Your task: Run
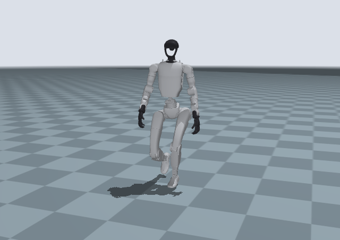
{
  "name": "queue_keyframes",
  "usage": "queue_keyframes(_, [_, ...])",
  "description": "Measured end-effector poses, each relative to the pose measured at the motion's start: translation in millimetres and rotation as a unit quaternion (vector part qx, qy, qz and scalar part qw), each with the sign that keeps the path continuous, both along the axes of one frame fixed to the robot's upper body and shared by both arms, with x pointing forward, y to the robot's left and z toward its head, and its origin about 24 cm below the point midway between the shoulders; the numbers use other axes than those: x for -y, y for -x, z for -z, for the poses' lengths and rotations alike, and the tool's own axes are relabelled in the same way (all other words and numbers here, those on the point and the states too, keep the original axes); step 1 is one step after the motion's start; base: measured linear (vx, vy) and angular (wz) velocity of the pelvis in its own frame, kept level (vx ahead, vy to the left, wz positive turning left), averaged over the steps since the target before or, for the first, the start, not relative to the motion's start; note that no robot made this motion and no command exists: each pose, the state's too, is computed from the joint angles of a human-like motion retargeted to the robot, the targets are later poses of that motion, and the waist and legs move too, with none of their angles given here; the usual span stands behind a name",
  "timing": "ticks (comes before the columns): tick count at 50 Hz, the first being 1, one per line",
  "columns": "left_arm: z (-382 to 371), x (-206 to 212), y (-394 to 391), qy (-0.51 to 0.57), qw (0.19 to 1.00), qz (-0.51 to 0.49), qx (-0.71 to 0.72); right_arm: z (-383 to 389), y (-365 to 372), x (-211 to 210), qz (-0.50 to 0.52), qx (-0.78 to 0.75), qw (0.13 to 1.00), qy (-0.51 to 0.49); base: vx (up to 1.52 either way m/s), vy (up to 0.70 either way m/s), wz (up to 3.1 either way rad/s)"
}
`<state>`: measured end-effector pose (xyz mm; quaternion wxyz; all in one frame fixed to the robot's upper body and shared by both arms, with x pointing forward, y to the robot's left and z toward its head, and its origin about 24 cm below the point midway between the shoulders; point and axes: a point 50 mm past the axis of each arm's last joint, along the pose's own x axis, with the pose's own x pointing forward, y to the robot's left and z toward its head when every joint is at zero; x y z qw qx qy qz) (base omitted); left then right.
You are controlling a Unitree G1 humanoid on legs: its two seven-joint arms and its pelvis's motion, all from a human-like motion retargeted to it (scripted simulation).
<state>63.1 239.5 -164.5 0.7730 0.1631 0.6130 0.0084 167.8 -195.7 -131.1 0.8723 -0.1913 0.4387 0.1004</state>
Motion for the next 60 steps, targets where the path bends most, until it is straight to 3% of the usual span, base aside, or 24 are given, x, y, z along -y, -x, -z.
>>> queue_keyframes(8, [-56, 17, -140, 0.004, 0.966, 0.053, 0.254, 41, 110, 11, 0.028, -0.217, 0.976, -0.008, 0.77, -0.11, 1.11])
queue_keyframes(14, [-83, 37, -177, 0.024, 0.936, 0.117, 0.331, 45, 157, 12, 0.044, -0.294, 0.955, -0.021, 0.71, -0.16, 0.76])
queue_keyframes(22, [-40, 38, -118, 0.024, 0.97, 0.103, 0.218, 42, 158, 31, 0.059, -0.28, 0.958, 0.022, 0.67, -0.18, 0.76])
queue_keyframes(30, [-3, 33, -40, 0.015, 0.992, 0.116, 0.046, 21, 67, 57, 0.035, -0.132, 0.986, 0.095, 0.55, -0.2, 0.73])
queue_keyframes(38, [6, 20, 14, 0.012, 0.997, 0.069, -0.017, -18, -24, 36, 0.016, 0.056, 0.995, 0.075, 0.6, -0.14, -0.03])
queue_keyframes(44, [8, 19, 37, 0.02, 0.998, 0.048, -0.043, -38, -53, 13, -0.035, 0.118, 0.991, 0.05, 0.61, 0.05, -0.12])
queue_keyframes(50, [10, 24, 48, 0.025, 0.998, 0.028, -0.056, -17, -27, 6, -0.052, 0.062, 0.996, 0.047, 0.56, 0.22, 0.24])
queue_keyframes(60, [1, 16, -6, 0.014, 0.999, 0.021, 0.025, 35, 84, 19, -0.035, -0.201, 0.978, 0.043, 0.49, 0.18, 0.89])
